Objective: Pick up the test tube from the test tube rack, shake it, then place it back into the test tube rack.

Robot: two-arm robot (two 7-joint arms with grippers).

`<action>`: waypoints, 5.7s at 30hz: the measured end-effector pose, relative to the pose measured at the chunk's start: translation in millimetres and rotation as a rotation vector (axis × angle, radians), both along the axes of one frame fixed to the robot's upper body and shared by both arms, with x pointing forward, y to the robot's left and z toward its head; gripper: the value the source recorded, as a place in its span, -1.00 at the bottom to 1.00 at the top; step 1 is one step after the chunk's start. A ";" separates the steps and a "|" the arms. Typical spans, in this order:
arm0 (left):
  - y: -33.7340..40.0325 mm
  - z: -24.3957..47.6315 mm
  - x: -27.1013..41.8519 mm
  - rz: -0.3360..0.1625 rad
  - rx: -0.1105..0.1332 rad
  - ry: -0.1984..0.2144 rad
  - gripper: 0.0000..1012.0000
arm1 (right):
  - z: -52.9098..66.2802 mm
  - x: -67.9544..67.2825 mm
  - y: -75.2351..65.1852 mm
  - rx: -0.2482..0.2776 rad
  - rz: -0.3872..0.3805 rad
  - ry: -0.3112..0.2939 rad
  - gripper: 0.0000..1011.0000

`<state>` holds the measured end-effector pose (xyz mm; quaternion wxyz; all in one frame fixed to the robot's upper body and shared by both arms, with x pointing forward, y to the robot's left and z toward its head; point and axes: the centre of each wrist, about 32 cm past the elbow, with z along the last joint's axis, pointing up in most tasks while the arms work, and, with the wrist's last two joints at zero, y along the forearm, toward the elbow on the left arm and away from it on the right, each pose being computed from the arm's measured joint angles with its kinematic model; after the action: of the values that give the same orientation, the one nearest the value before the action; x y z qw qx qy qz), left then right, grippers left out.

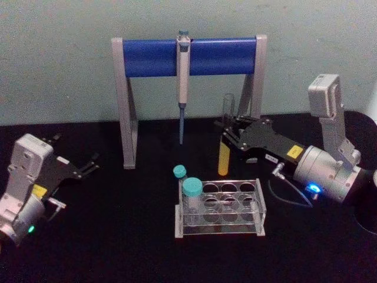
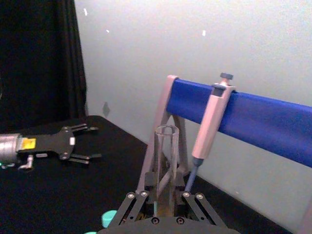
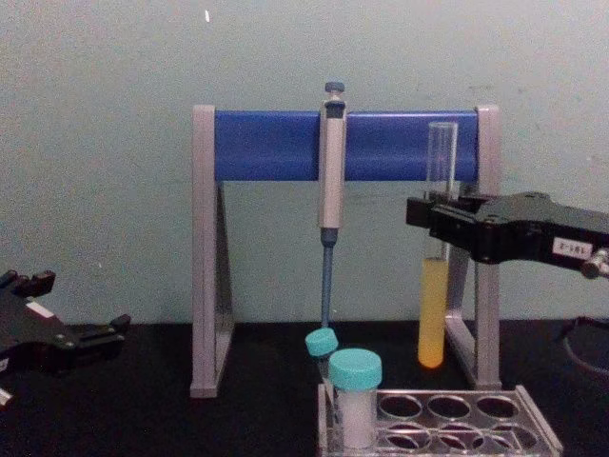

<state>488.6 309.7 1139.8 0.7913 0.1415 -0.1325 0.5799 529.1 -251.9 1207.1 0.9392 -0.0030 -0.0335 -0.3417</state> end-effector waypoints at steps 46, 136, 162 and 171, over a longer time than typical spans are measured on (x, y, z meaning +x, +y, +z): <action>0.0 0.0 0.0 0.000 0.000 0.000 1.00 | 0.4 -4.8 -6.0 0.008 -0.033 -0.009 -0.55; 0.0 0.0 0.0 0.000 0.000 0.000 1.00 | -37.5 -21.9 -7.8 -0.011 -0.038 0.096 -0.55; 0.0 0.0 0.0 0.000 0.000 0.000 1.00 | -53.5 -21.2 -5.4 -0.020 -0.048 0.151 -0.55; 0.0 0.0 0.0 0.000 0.000 0.000 1.00 | -54.1 -20.8 -5.6 -0.027 -0.053 0.149 -0.55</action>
<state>488.6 309.7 1139.8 0.7913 0.1415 -0.1325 0.5799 508.3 -257.5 1153.0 0.9296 -0.0420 0.0322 -0.3646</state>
